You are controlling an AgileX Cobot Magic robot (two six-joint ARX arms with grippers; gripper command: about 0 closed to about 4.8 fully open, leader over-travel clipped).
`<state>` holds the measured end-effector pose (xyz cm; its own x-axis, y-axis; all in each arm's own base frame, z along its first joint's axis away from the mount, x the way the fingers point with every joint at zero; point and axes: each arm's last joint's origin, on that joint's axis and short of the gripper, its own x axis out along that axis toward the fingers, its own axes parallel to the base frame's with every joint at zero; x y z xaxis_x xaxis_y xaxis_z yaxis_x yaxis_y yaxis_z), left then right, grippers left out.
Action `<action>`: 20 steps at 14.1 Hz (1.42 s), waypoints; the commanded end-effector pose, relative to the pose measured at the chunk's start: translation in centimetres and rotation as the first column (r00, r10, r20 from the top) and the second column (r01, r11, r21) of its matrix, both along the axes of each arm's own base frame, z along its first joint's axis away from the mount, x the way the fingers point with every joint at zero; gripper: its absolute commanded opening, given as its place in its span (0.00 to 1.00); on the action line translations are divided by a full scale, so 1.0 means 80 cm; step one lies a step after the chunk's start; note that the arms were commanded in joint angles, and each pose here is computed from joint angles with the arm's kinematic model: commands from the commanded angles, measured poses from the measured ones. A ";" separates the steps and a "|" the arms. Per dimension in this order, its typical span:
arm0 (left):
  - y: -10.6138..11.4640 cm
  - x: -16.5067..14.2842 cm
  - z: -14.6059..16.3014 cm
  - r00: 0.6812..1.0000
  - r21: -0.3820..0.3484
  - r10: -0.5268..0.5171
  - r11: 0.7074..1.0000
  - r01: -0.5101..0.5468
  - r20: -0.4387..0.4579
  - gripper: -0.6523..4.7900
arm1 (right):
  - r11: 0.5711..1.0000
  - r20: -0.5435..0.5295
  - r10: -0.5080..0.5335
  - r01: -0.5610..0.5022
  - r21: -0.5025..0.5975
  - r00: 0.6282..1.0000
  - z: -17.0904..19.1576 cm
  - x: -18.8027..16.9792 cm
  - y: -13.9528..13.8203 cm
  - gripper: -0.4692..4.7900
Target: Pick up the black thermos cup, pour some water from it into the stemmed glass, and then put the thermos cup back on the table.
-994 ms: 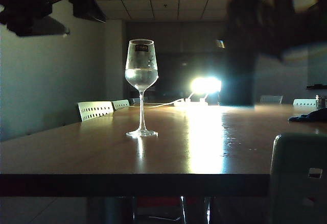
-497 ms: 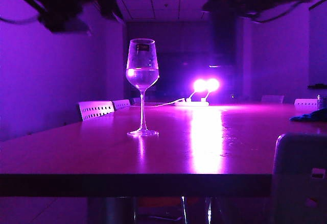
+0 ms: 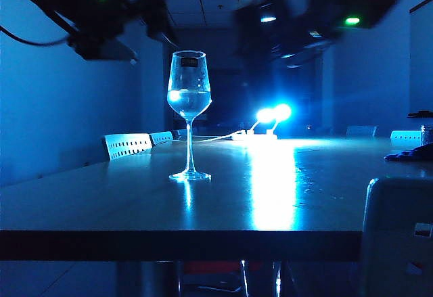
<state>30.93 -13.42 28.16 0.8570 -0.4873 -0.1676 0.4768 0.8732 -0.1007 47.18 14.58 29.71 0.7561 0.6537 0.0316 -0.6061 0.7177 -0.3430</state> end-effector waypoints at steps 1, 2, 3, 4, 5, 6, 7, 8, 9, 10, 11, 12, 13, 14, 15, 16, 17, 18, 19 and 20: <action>-0.016 0.008 0.005 0.999 0.009 -0.044 0.999 0.045 -0.022 1.00 | 0.996 0.206 -0.019 0.037 -0.082 0.978 0.029 -0.007 0.024 0.29; -0.018 0.011 0.007 0.998 0.017 -0.046 0.999 0.047 -0.039 1.00 | 0.994 0.225 -0.017 0.042 -0.106 0.974 0.028 -0.009 0.029 0.29; -0.018 0.012 0.009 0.998 0.017 -0.043 0.999 0.044 -0.038 1.00 | 0.989 0.256 -0.014 0.051 -0.139 0.967 0.028 -0.009 0.031 0.29; -0.018 0.012 0.009 0.998 0.016 -0.043 0.999 0.043 -0.037 1.00 | 0.983 0.287 -0.011 0.063 -0.173 0.958 0.028 -0.009 0.031 0.29; -0.018 0.012 0.008 0.998 0.020 -0.043 0.999 0.044 -0.046 1.00 | 0.980 0.306 -0.017 0.077 -0.185 0.952 0.029 -0.009 0.031 0.29; -0.019 0.012 0.006 0.997 0.023 -0.044 0.999 0.046 -0.055 1.00 | 0.976 0.343 -0.016 0.089 -0.199 0.939 0.028 -0.008 0.032 0.29; -0.022 0.013 0.003 0.997 0.026 -0.051 0.998 0.052 -0.062 1.00 | 0.977 0.380 -0.018 0.097 -0.190 0.925 0.027 -0.006 0.032 0.29; -0.023 0.014 0.000 0.996 0.028 -0.053 0.998 0.055 -0.068 1.00 | 0.979 0.408 -0.021 0.102 -0.177 0.913 0.023 -0.003 0.033 0.29; -0.025 0.015 -0.003 0.996 0.030 -0.056 0.998 0.059 -0.074 1.00 | 0.979 0.410 -0.022 0.103 -0.177 0.912 0.016 0.000 0.034 0.29; -0.026 0.016 -0.005 0.995 0.032 -0.056 0.998 0.059 -0.078 1.00 | 0.977 0.409 -0.020 0.104 -0.184 0.912 0.011 0.002 0.035 0.29; -0.026 0.017 -0.006 0.995 0.032 -0.057 0.998 0.059 -0.078 1.00 | 0.969 0.443 -0.014 0.121 -0.216 0.896 0.007 0.004 0.036 0.29; -0.026 0.017 -0.006 0.995 0.032 -0.056 0.998 0.059 -0.078 1.00 | 0.966 0.460 -0.008 0.125 -0.226 0.888 0.006 0.003 0.039 0.29; -0.026 0.017 -0.006 0.995 0.031 -0.056 0.998 0.059 -0.077 1.00 | 0.959 0.483 -0.004 0.140 -0.247 0.876 0.006 0.003 0.041 0.29; -0.026 0.017 -0.006 0.995 0.032 -0.056 0.998 0.059 -0.078 1.00 | 0.948 0.510 0.008 0.155 -0.276 0.860 0.006 0.002 0.043 0.29; -0.026 0.017 -0.006 0.995 0.033 -0.057 0.998 0.060 -0.082 1.00 | 0.936 0.538 0.024 0.170 -0.308 0.842 0.006 0.001 0.045 0.29; -0.027 0.017 -0.006 0.995 0.033 -0.057 0.998 0.059 -0.083 1.00 | 0.923 0.566 0.039 0.188 -0.336 0.823 0.006 0.000 0.048 0.29; -0.026 0.017 -0.006 0.995 0.032 -0.057 0.998 0.059 -0.082 1.00 | 0.915 0.587 0.044 0.203 -0.348 0.808 0.007 0.000 0.048 0.29; -0.026 0.017 -0.006 0.995 0.032 -0.056 0.998 0.059 -0.085 1.00 | 0.909 0.599 0.049 0.214 -0.359 0.799 0.007 0.000 0.049 0.29; -0.026 0.016 -0.007 0.994 0.033 -0.056 0.998 0.059 -0.089 1.00 | 0.900 0.612 0.053 0.228 -0.372 0.789 0.007 0.000 0.048 0.29; -0.026 0.016 -0.007 0.994 0.033 -0.057 0.998 0.060 -0.090 1.00 | 0.884 0.633 0.065 0.250 -0.396 0.771 0.007 0.000 0.048 0.29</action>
<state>32.25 -15.45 27.32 0.8097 -0.5212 -0.2698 0.5104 0.8523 -0.1147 47.61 18.59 28.04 0.7475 0.6512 0.1311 -0.2262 0.4350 -0.8715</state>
